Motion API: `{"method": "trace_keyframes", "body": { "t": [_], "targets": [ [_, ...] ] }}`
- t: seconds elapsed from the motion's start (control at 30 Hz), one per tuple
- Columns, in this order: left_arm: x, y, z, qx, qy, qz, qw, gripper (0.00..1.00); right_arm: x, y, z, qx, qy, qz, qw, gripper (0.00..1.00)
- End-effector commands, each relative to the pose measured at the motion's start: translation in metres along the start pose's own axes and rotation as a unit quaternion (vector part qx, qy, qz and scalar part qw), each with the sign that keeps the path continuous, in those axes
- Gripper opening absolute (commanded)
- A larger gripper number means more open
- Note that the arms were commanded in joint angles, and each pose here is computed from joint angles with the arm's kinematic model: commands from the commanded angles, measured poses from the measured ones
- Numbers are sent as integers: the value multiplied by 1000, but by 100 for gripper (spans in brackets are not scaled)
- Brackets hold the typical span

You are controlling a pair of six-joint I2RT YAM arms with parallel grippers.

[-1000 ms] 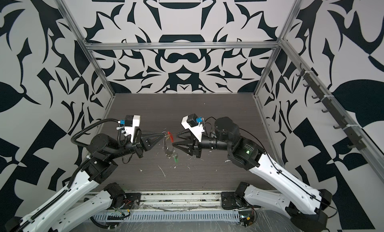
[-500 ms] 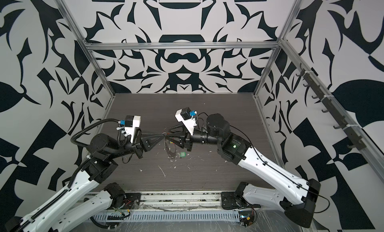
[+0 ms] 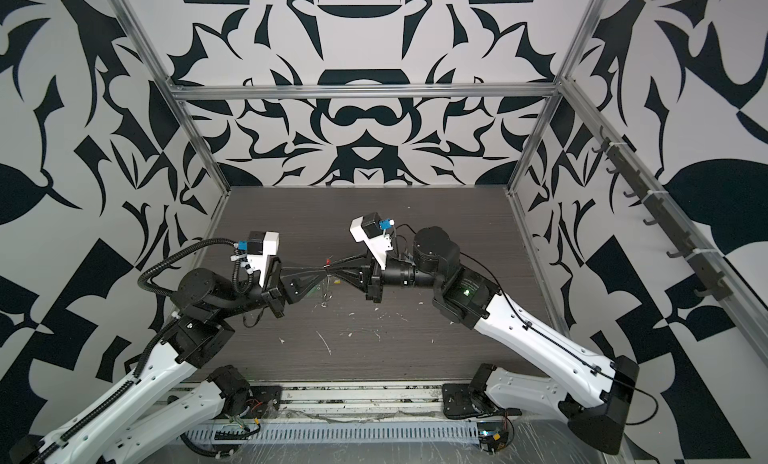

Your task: Remove the keys from the keyring

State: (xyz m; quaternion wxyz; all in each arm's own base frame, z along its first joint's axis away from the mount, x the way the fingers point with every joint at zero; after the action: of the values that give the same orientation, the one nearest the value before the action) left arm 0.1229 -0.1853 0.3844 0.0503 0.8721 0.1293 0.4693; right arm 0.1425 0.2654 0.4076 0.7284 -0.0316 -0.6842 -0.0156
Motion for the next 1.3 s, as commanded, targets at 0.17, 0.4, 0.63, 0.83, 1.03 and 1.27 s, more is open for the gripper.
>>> {"method": "trace_keyframes", "body": {
  "t": [0.17,0.4,0.63,0.83,1.03,1.27],
  "targets": [
    [14,-3,-15,-15,28,-29,999,0,5,-4,5,9,-7,-22,1000,6],
    [14,-2,-13,-6,16,-26,1000,0,7,-3,5,16,-3,-18,1000,0],
    [9,-11,-15,33,23,-2,999,44,2,-14,3,16,-4,69,997,0],
    [3,2,-7,46,-23,84,995,45,-4,-15,4,41,-6,142,989,0],
    [0,10,1,56,-51,122,990,44,-2,-14,4,48,-4,164,985,0],
    [-4,11,5,71,-64,143,985,34,0,-13,2,43,-3,173,984,0]
  ]
}}
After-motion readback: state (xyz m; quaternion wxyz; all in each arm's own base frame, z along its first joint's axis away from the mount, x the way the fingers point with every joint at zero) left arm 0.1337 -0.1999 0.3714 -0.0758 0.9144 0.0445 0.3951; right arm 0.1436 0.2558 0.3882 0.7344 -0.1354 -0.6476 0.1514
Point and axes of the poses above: each gripper's point midway between its finger pads, its own y axis out along the fingers, its own z axis along the line the jaws close on, x = y × z, the point moved 7 cm from there along -y, back along the fingers, and after that the axes turned 14 degrees about -y, right-handed, at the moved point
